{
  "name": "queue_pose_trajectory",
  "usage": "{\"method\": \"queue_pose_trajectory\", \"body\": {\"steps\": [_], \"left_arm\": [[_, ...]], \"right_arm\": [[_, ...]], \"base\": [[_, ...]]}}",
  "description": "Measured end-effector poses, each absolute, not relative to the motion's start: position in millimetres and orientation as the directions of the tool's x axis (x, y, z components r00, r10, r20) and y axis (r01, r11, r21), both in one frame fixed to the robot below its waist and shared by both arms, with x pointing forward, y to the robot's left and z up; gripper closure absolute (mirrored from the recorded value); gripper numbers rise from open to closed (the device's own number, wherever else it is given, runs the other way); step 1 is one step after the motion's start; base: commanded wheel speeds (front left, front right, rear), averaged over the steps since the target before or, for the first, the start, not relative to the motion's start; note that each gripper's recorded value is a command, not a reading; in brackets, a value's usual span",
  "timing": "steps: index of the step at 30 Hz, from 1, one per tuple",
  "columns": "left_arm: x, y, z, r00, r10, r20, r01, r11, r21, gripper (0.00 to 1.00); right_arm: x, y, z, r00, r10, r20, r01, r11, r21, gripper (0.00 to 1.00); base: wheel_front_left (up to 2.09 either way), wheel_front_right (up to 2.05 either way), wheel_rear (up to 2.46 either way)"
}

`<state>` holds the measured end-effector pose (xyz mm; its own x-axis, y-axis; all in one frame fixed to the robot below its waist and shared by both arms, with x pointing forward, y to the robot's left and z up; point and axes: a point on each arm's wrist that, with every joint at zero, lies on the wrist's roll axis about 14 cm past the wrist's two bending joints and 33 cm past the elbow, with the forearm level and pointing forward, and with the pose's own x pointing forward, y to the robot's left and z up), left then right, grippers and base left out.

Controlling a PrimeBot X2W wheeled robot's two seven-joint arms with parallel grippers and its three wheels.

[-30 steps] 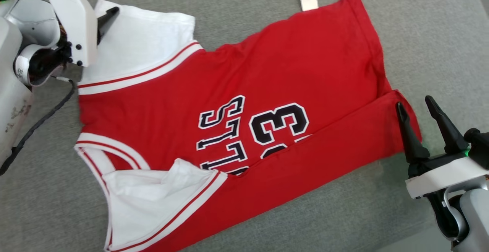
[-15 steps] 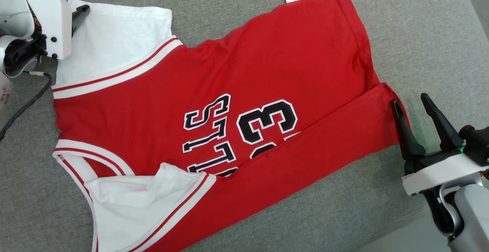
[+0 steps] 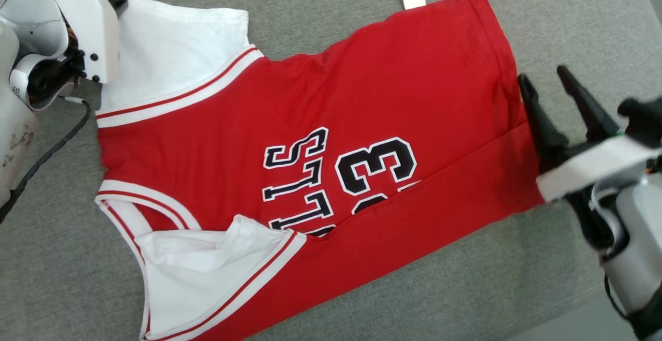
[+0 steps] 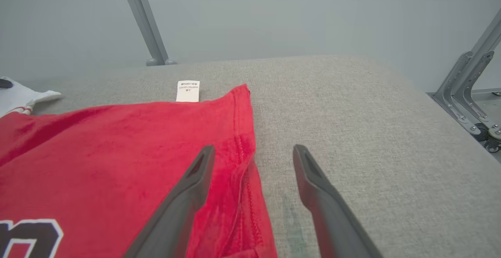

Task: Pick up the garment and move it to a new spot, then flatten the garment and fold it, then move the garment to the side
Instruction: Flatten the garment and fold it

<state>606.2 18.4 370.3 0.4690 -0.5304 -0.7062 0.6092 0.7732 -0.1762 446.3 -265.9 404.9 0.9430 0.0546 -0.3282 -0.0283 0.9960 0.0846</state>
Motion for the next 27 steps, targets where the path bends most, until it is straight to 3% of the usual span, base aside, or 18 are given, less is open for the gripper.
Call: {"method": "queue_pose_trajectory", "body": {"steps": [5,13,27], "left_arm": [[602,19,390,0.494,-0.561,-0.664,0.63,0.758,-0.171,1.0],[594,32,406,0.513,-0.576,-0.637,0.65,0.745,-0.149,1.0],[585,50,399,0.508,-0.557,-0.657,0.651,0.748,-0.13,1.0]], "right_arm": [[486,-272,404,0.893,0.045,-0.448,-0.012,0.997,0.077,0.0],[528,-260,395,0.73,0.066,-0.681,-0.049,0.998,0.044,0.0],[554,-255,385,0.615,0.024,-0.788,-0.063,0.998,-0.019,0.0]], "base": [[0.0,0.0,0.0],[0.0,0.0,0.0],[0.0,0.0,0.0]]}}
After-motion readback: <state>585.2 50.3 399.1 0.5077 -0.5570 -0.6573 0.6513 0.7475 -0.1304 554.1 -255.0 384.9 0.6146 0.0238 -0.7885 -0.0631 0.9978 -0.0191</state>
